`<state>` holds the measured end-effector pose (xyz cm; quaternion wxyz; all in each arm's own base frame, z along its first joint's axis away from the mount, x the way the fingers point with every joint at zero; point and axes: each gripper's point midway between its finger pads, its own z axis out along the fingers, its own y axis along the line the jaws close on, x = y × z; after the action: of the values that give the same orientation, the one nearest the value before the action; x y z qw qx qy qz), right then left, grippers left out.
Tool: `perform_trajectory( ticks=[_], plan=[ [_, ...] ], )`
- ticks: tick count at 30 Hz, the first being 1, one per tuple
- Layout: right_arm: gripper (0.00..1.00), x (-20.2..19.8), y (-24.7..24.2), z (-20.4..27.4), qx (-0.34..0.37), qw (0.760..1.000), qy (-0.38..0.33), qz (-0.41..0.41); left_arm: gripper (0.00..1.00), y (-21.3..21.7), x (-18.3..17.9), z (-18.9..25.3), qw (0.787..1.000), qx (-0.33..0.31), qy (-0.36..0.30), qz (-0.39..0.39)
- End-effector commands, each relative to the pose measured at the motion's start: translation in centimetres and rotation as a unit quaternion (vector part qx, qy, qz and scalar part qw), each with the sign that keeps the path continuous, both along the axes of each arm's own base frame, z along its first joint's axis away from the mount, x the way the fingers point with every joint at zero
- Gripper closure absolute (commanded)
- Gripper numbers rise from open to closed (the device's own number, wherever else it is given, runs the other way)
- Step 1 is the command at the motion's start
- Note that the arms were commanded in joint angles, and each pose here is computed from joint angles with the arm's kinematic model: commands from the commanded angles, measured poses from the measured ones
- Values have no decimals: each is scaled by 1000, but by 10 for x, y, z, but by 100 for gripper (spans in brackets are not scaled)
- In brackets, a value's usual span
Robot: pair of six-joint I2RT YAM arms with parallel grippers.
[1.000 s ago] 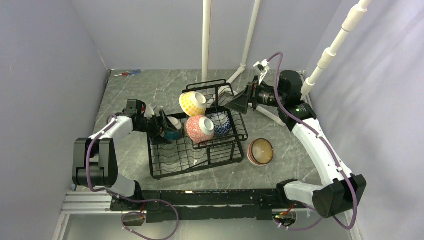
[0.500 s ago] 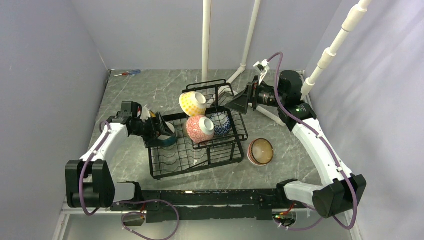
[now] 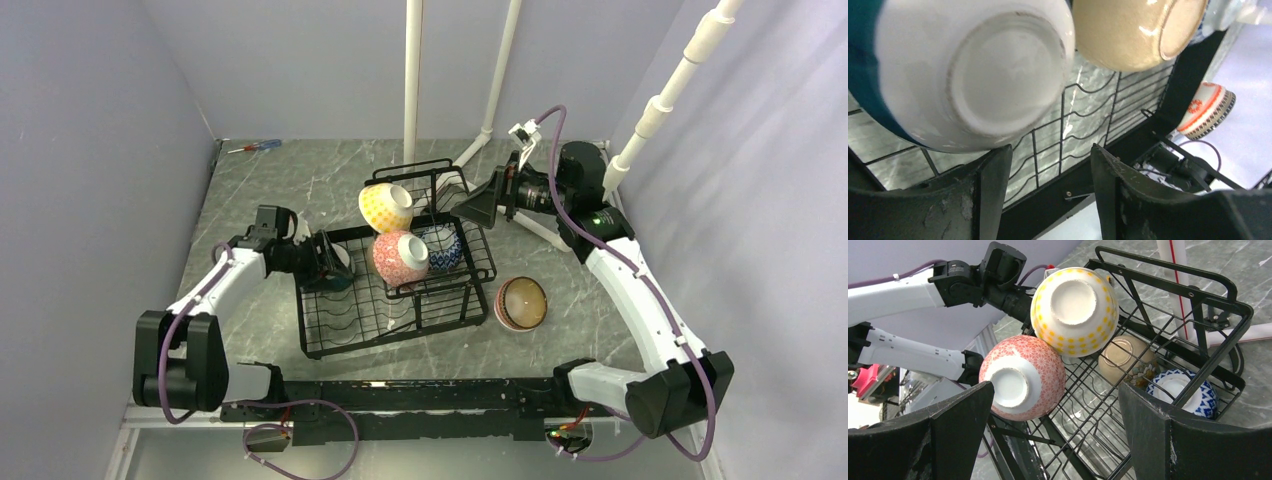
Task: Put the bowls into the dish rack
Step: Turn the bowl upside down on the dish rack.
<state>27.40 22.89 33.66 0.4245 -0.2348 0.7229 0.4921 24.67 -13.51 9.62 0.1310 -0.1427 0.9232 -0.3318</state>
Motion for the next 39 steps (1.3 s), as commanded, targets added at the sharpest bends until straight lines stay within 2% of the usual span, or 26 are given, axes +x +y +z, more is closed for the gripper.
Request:
perform_trajectory(
  ticks=[1, 7, 15, 21, 30, 35, 39],
  plan=[
    [0, 0, -7, 9, -7, 999, -35, -18, 37, 13, 28, -1, 997, 53, -41, 27],
    [0, 4, -13, 5, -24, 998, -39, -43, 40, 21, 47, -5, 995, 86, -51, 28],
    [0, 8, -26, -7, -54, 994, -40, -86, 39, 23, 53, 12, 992, 92, -81, 25],
    [0, 11, -46, -13, -82, 984, -58, -148, 29, 30, 47, 56, 982, 104, -154, 29],
    [0, 11, -98, -37, -118, 945, -72, -296, 17, 49, 34, 123, 943, 133, -297, 67],
    [0, 6, -113, -64, -139, 932, -41, -332, 6, 42, 30, 143, 926, 108, -356, 60],
    [0, -3, -121, -91, -155, 924, -1, -348, 6, 42, 31, 152, 919, 116, -375, 44]
  ],
)
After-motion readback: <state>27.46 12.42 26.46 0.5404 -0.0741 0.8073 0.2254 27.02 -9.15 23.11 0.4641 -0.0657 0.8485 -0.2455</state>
